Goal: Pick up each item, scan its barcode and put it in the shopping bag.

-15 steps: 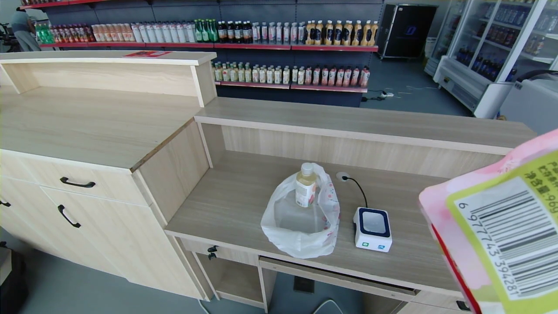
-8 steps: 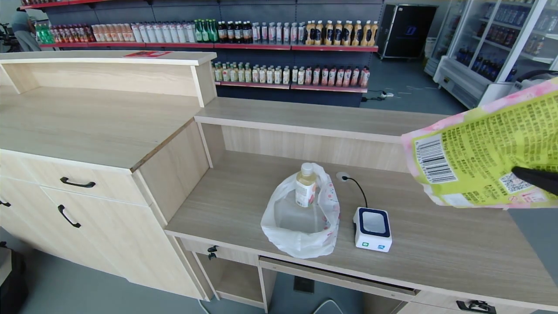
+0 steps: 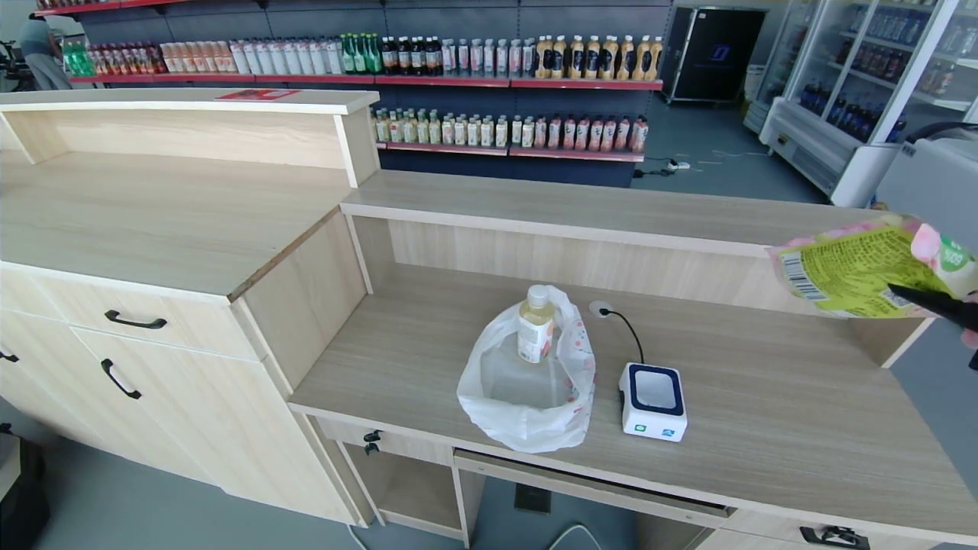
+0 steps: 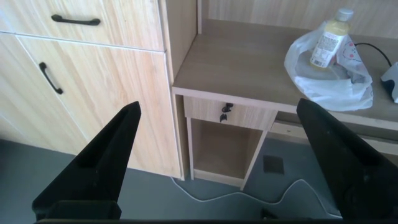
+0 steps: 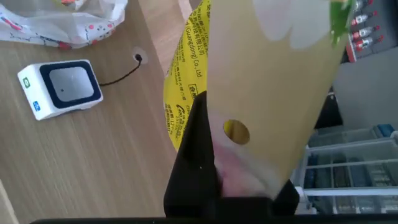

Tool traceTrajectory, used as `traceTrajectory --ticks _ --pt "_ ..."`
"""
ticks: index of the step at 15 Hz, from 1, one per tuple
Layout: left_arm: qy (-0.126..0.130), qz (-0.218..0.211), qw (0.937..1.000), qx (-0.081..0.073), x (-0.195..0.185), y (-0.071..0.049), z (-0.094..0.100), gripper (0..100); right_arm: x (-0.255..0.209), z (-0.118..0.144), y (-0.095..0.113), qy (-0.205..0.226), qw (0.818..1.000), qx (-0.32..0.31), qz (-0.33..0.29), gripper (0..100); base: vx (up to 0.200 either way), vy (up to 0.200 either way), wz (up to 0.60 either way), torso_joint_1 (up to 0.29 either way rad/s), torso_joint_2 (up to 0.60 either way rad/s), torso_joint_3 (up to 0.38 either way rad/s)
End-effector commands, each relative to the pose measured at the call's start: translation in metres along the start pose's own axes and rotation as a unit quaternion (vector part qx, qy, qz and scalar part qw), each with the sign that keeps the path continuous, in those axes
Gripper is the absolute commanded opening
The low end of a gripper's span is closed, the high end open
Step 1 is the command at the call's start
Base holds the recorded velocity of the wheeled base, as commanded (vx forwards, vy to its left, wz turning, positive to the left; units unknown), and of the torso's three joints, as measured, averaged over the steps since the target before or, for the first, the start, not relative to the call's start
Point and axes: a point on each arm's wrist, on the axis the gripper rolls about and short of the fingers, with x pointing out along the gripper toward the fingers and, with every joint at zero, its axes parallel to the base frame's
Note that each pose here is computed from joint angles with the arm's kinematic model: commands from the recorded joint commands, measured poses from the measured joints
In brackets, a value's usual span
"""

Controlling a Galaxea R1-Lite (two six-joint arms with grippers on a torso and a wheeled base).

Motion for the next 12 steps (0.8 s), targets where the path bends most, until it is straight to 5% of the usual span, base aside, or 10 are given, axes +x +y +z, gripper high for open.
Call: traceTrajectory --ticks 1,5,12 --pt "0.0 0.0 1.0 0.0 0.0 0.0 0.0 100 0.016 -0.036 0.012 0.009 0.999 -0.021 0.033 0 0.0 0.0 0.6 0.002 0.0 0.002" --pt "0.001 0.0 1.0 0.0 0.0 0.0 0.0 100 0.029 -0.066 0.027 0.0 0.995 -0.075 0.06 0 0.0 0.0 0.6 0.005 0.01 0.001" --pt "0.001 0.0 1.0 0.0 0.0 0.0 0.0 100 0.045 -0.131 0.072 -0.031 0.975 -0.19 0.108 0 0.0 0.0 0.0 0.0 0.0 0.0"
